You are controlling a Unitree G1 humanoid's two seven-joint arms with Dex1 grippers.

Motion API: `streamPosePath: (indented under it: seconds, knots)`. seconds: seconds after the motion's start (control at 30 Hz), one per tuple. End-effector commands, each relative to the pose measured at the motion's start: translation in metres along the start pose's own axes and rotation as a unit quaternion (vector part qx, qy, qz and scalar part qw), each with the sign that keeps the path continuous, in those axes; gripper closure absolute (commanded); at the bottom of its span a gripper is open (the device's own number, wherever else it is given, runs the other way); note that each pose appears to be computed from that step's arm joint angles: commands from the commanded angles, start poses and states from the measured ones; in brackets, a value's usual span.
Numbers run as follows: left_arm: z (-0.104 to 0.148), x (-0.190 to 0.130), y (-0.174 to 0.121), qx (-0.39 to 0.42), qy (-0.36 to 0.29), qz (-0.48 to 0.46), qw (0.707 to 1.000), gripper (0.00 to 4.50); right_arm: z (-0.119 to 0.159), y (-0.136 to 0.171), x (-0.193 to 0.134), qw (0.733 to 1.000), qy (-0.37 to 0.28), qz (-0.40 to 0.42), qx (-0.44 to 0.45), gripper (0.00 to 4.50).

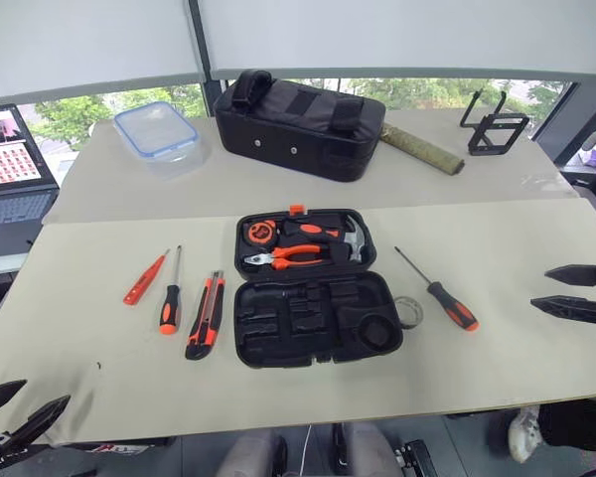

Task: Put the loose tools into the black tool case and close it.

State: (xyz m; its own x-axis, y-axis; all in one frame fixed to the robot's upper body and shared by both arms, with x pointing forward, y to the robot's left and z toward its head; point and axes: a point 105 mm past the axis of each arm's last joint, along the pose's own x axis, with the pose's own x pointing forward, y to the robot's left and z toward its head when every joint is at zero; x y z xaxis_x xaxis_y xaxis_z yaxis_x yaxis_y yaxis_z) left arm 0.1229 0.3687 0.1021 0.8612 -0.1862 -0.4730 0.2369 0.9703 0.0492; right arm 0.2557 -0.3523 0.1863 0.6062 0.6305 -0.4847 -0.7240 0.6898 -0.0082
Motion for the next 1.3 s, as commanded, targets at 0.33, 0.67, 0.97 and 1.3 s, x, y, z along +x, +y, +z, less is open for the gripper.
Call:
streamPosePath:
  seconds: [0.33,0.67,0.97,1.3]
  knots:
    - [0.115,0.083,-0.071,0.006,-0.065,-0.018,0.998,0.13,0.074,0.061,0.043,0.982,-0.115,0.047,-0.145,0.00]
    - [0.106,0.130,-0.078,-0.033,0.027,0.023,0.999,0.13,0.121,0.126,0.077,0.949,-0.170,0.142,-0.224,0.00]
    - [0.084,0.151,-0.089,-0.061,0.071,0.033,0.995,0.13,0.126,0.146,0.096,0.936,-0.168,0.187,-0.246,0.00]
    - [0.073,0.151,-0.085,-0.085,0.077,0.036,0.993,3.38,0.126,0.150,0.100,0.934,-0.164,0.197,-0.251,0.00]
